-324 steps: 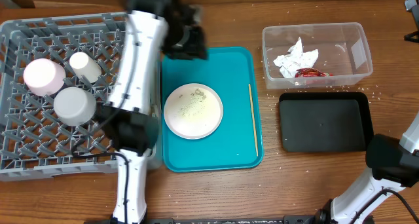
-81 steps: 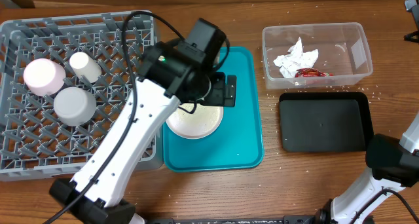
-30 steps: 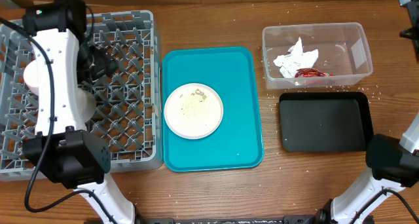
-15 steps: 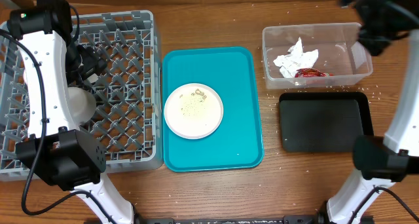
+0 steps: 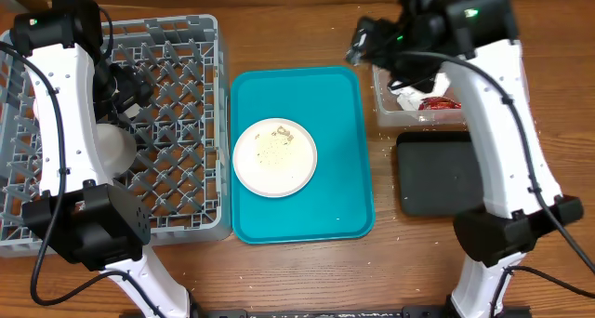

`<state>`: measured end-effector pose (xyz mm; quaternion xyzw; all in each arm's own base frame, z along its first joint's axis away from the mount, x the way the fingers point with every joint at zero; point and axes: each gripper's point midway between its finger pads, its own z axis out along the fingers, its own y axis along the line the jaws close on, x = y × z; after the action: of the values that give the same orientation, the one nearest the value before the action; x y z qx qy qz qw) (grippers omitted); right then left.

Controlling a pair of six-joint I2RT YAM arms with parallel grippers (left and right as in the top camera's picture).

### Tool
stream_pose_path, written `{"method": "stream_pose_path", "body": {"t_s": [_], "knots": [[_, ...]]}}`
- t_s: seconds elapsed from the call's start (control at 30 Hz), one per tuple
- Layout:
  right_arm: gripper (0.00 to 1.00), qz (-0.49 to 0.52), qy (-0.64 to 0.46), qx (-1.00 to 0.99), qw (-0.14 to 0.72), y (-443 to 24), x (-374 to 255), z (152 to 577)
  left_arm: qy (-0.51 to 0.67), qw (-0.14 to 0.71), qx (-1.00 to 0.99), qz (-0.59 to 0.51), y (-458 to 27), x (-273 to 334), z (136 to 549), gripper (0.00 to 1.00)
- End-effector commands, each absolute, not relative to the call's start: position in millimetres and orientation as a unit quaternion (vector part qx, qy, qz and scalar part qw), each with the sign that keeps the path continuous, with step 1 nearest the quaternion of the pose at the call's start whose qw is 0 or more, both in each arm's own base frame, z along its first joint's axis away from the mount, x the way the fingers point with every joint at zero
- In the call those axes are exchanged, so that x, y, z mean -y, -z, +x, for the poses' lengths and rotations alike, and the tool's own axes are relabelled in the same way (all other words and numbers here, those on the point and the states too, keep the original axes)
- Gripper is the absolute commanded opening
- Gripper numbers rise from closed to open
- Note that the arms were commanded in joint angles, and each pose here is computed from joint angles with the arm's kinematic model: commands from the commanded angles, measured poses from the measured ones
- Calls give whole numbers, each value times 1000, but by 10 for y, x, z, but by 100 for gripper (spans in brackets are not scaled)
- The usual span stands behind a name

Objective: Sort waste into correct bins and load items into the dishwasher
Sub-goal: 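Move the right gripper over the teal tray toward the white plate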

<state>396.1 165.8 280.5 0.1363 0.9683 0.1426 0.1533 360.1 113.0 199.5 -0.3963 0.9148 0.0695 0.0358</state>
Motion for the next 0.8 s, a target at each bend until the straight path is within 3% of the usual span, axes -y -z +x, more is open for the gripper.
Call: {"method": "stream_pose_path", "body": {"t_s": [0.0, 0.3, 0.47, 0.77], "knots": [[100, 107, -121, -978, 135, -2511, -1862, 3932, -58, 56, -913, -400, -2127, -1101, 3604, 100], [95, 82, -109, -987, 86, -2126, -2074, 3756, -58, 56, -913, -400, -2127, -1101, 3604, 100], [82, 79, -95, -990, 69, -1837, -2095, 3732, -58, 56, -913, -400, -2127, -1101, 3604, 100], [82, 81, -72, -994, 32, -1438, -2038, 3610, -58, 56, -913, -400, -2127, -1101, 3604, 100]]}}
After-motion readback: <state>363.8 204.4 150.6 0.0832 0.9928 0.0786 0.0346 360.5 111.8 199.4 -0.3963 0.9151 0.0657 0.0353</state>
